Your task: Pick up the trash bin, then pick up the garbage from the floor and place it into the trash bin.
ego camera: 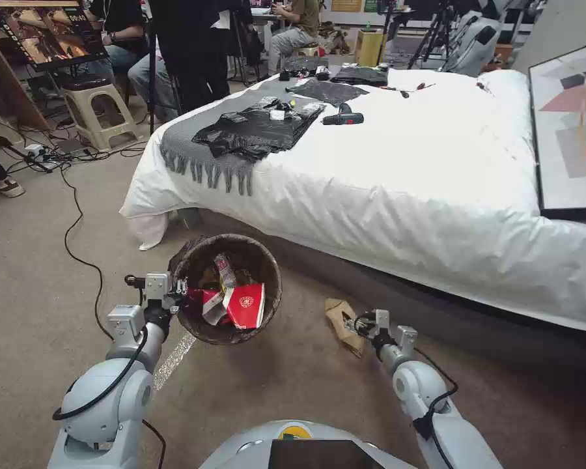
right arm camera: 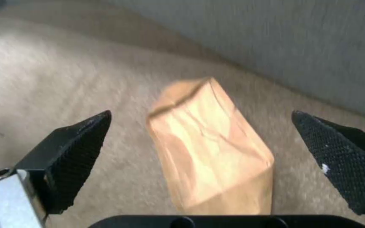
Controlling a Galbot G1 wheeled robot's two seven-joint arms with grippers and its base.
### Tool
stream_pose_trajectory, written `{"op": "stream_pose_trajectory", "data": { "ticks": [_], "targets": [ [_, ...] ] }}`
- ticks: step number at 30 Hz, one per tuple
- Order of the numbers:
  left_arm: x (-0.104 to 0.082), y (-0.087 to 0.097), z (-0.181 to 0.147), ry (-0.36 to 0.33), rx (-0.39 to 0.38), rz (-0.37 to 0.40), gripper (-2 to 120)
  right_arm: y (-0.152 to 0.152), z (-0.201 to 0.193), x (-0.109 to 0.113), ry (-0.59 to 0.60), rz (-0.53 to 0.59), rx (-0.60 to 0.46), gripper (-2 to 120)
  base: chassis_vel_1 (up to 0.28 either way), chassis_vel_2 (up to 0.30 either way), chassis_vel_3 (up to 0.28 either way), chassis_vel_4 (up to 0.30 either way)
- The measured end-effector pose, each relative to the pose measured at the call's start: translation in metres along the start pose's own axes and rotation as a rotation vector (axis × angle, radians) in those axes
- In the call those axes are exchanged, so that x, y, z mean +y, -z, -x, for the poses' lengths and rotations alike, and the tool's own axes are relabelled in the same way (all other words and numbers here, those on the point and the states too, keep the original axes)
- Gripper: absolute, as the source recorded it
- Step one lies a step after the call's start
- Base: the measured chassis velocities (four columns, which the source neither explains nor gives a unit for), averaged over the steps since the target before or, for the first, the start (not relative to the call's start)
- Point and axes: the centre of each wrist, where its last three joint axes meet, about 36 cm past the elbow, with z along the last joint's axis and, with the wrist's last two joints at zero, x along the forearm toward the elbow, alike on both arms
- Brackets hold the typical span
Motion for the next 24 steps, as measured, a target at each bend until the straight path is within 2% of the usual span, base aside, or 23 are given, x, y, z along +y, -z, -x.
{"op": "stream_pose_trajectory", "data": {
  "ticks": [7,24],
  "targets": [
    [0.000,-0.001,0.000,-0.007,0.001,0.000,3,-0.015,0.017,-0.007,-0.021,-0.013,0.043,100,0.000,0.000,0.000,0.000],
    [0.001,-0.003,0.002,-0.017,0.002,0.002,3,-0.024,0.061,-0.011,-0.053,-0.025,0.096,100,0.000,0.000,0.000,0.000]
  ]
}}
